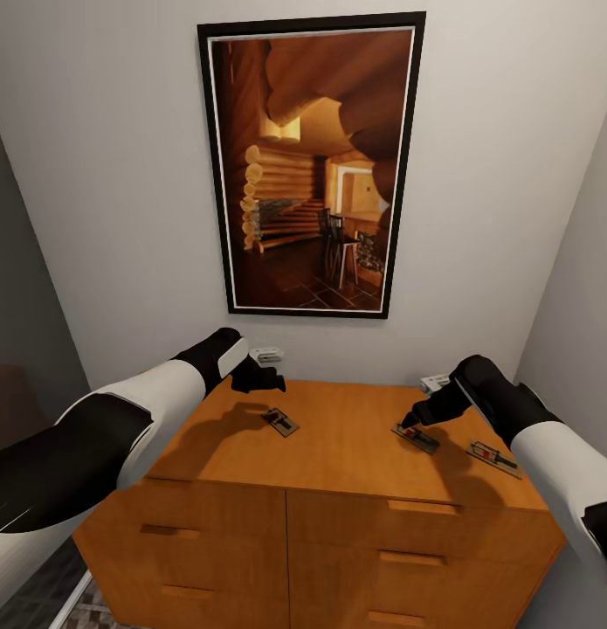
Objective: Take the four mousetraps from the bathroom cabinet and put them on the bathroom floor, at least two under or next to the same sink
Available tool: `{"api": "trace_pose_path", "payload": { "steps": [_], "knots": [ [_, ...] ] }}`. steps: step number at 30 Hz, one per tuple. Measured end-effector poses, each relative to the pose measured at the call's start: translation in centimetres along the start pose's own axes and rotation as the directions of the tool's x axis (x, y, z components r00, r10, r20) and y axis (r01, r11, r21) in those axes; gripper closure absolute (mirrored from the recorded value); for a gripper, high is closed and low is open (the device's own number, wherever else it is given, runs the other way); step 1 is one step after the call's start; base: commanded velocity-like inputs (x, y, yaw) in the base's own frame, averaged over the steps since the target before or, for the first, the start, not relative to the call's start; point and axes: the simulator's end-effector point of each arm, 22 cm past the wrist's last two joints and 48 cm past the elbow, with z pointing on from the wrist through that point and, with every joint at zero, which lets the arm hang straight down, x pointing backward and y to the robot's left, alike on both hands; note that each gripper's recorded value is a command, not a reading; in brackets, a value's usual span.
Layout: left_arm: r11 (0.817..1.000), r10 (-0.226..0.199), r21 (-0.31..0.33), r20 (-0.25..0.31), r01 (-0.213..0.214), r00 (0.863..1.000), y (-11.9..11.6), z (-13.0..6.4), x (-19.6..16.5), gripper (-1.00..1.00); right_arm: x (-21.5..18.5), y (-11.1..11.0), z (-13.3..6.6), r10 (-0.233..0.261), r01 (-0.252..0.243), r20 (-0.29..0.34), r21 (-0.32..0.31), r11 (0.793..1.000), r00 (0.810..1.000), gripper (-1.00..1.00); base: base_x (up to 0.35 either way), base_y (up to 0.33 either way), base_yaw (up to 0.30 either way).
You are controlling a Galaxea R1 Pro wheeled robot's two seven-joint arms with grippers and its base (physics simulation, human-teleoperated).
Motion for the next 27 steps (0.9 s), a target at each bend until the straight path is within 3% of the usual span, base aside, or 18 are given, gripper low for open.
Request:
{"api": "trace_pose_path", "payload": {
  "steps": [27],
  "knots": [
    [1.0, 0.001, 0.001, 0.0, -0.001, 1.0, -0.08, 0.01, 0.0, -1.0, 0.16, -0.01, -0.03, 0.003, -0.003, -0.002, -0.01, 1.0, 1.0, -1.0, 0.0, 0.0, 0.0]
  ]
}}
